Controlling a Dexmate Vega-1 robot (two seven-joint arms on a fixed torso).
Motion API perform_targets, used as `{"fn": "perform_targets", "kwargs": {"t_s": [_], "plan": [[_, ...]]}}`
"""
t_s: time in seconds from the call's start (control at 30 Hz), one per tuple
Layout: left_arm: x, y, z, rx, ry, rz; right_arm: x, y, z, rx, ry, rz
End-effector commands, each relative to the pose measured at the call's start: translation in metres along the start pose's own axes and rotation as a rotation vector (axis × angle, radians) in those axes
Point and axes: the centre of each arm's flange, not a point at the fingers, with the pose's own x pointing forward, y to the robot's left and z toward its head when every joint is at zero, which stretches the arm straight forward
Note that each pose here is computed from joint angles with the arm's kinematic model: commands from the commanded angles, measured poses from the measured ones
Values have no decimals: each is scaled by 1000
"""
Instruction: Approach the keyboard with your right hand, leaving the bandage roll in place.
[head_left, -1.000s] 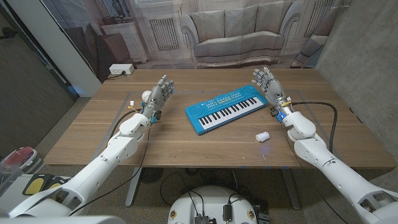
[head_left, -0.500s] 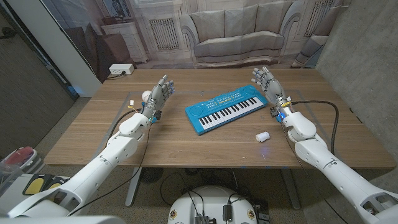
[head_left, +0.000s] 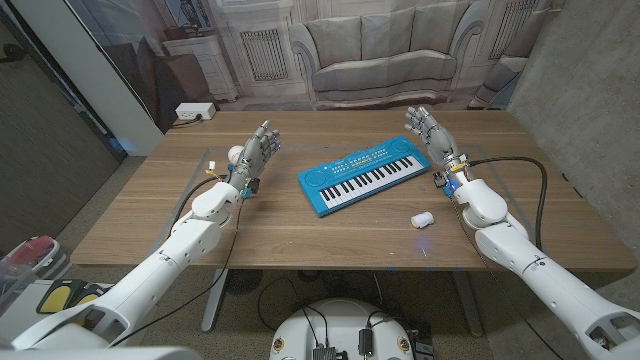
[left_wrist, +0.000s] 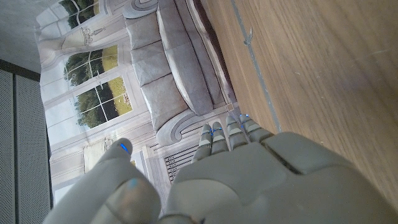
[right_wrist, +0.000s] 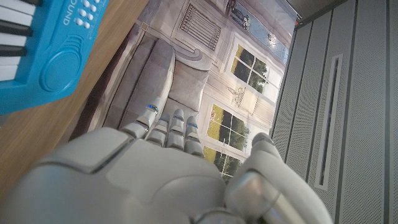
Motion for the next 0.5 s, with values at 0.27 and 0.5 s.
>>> {"fn": "perform_targets", "kwargs": {"t_s": [0.27, 0.5], "plan": [[-5, -2, -5, 1, -3, 10, -3, 8, 15, -125, -21, -12], [-11, -4, -6, -13, -27, 10, 0, 10, 15, -142, -19, 5]]}}
